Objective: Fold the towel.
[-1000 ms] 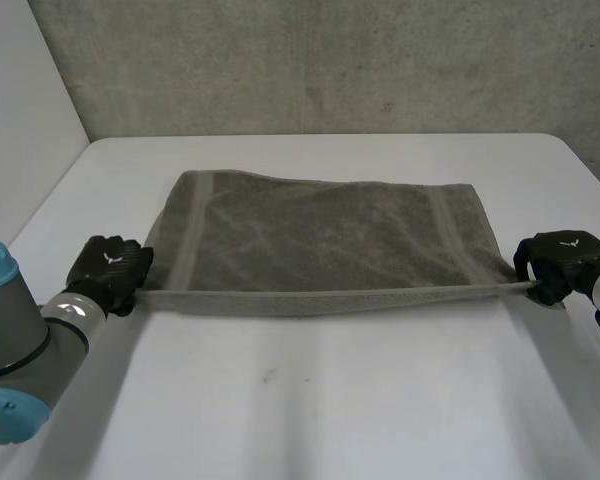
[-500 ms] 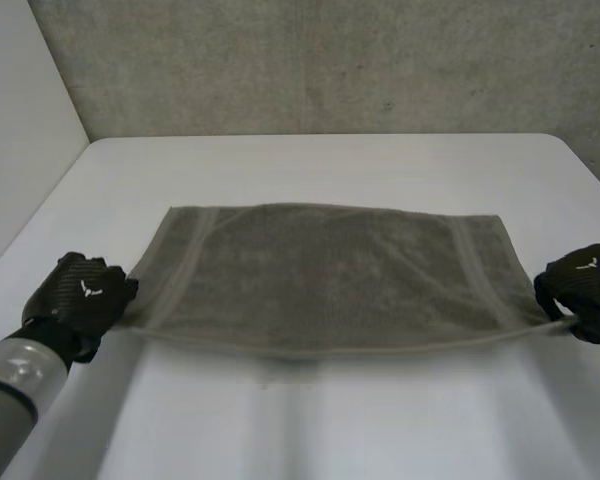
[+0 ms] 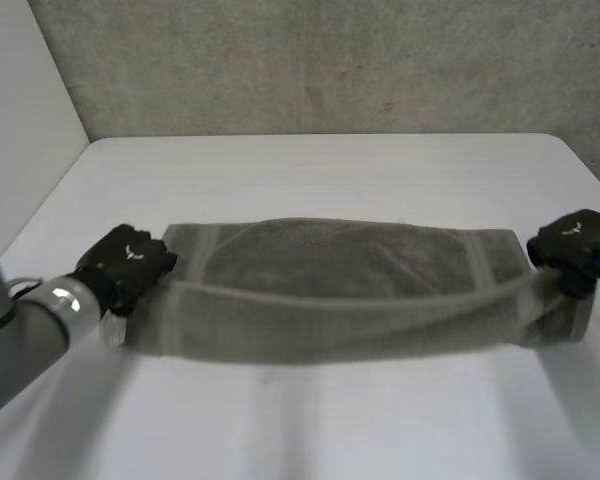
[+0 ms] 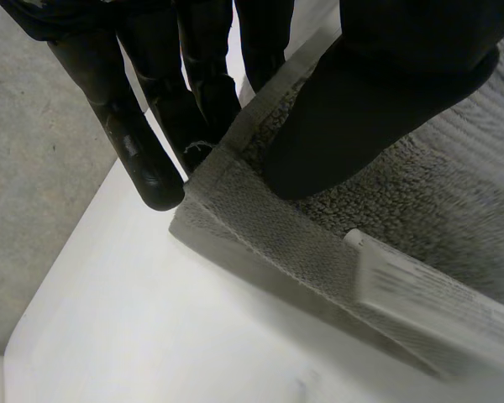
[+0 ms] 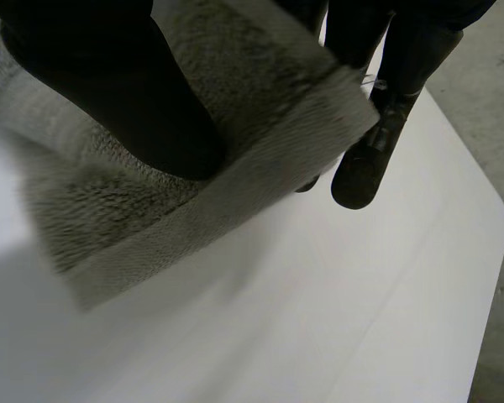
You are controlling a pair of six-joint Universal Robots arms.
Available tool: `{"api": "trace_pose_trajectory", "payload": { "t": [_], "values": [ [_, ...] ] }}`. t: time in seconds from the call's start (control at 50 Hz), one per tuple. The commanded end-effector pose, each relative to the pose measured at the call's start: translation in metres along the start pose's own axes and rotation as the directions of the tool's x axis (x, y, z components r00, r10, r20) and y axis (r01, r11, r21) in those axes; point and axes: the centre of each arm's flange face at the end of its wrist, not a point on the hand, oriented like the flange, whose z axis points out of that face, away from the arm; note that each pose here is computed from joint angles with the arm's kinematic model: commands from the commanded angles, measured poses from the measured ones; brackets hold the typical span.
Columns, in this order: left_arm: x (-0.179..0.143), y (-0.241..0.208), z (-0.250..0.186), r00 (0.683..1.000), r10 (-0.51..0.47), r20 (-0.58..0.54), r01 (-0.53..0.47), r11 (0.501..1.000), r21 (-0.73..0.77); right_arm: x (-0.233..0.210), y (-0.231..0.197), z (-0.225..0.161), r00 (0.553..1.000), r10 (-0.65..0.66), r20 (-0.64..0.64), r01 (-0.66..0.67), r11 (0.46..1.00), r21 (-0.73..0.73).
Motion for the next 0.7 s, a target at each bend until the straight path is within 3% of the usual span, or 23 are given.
{"api": "trace_pose_trajectory", "payload": {
  "t": [0.02,0.22,0.42,0.6,0.7],
  "values": [
    [-0.025,0.003,0.082,0.997,-0.069,0.045,0.067,0.997,0.046,0.007,-0.01,0.062,0.994,-0.005,-0.11,0.013,0.997,0.072],
    [-0.046,-0.002,0.142,0.971,-0.203,0.131,0.185,0.974,0.132,0.028,-0.026,0.118,0.946,0.016,-0.323,0.054,0.977,0.206],
    [-0.051,-0.007,0.171,0.958,-0.21,0.198,0.176,0.969,0.175,0.013,-0.02,0.15,0.946,-0.002,-0.323,0.071,0.977,0.203],
    [-0.039,-0.012,0.169,0.96,-0.211,0.186,0.184,0.971,0.151,0.002,-0.027,0.145,0.943,-0.003,-0.332,0.07,0.979,0.189],
    [-0.042,-0.017,0.156,0.955,-0.23,0.189,0.211,0.97,0.119,0.017,-0.048,0.113,0.934,0.057,-0.352,0.032,0.97,0.241]
  ]
}}
